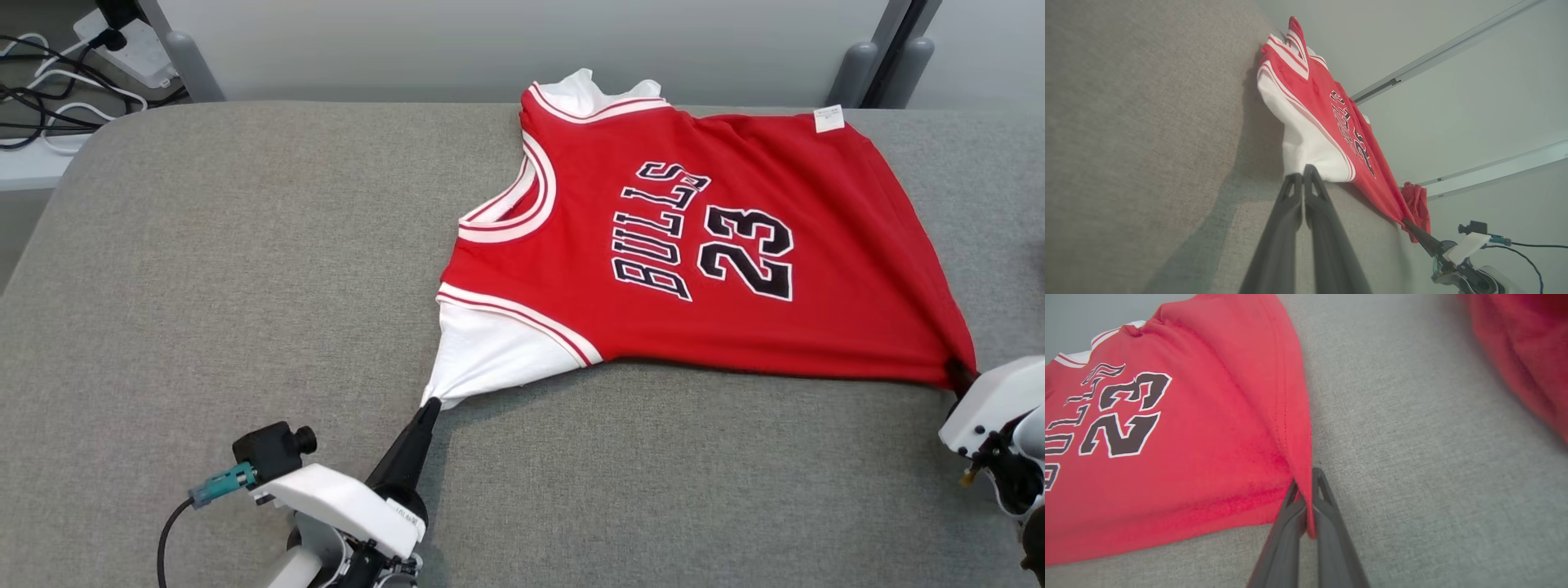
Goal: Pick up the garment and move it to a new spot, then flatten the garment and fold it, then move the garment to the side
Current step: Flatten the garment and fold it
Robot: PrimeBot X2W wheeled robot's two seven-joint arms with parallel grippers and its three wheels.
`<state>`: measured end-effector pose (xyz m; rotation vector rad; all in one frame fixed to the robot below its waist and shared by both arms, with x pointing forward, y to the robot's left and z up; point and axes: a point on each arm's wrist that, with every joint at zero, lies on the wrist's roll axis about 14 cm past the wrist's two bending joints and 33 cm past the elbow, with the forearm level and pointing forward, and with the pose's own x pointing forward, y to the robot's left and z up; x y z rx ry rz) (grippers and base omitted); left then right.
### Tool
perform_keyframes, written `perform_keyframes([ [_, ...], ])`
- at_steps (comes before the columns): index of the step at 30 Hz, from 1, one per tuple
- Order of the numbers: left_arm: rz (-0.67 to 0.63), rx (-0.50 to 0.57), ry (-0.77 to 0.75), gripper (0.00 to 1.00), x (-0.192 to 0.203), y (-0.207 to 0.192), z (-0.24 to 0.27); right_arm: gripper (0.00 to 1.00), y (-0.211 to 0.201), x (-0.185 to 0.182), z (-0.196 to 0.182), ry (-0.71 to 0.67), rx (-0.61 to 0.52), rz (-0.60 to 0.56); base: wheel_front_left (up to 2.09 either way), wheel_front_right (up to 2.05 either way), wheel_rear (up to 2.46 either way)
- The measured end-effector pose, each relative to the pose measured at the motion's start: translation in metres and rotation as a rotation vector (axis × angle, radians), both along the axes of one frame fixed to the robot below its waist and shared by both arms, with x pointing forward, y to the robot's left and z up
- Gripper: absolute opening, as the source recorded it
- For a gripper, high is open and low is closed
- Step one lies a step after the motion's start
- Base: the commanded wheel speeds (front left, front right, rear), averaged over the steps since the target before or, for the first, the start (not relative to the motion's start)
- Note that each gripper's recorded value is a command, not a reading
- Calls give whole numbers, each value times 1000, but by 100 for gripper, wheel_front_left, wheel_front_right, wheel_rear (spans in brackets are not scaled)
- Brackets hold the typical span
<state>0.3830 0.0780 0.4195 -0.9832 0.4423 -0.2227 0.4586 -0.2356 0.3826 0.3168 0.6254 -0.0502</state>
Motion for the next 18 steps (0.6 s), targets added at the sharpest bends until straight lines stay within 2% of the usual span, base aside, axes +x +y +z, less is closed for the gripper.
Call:
perform_keyframes([
  [5,-7,-14,-9,0,-17,2,8,0,4,-15,-11,33,12,9,0,0,0],
  [12,-23,-37,57,0,-59,-2,12,0,4,-37,-17,72,38,22,0,0,0],
  [17,-18,-40,47,0,-61,-6,15,0,6,-39,-8,-7,52,3,0,0,0],
  [18,-14,-46,35,0,-60,-9,18,61,8,-37,-2,-54,59,-5,0,0,0],
])
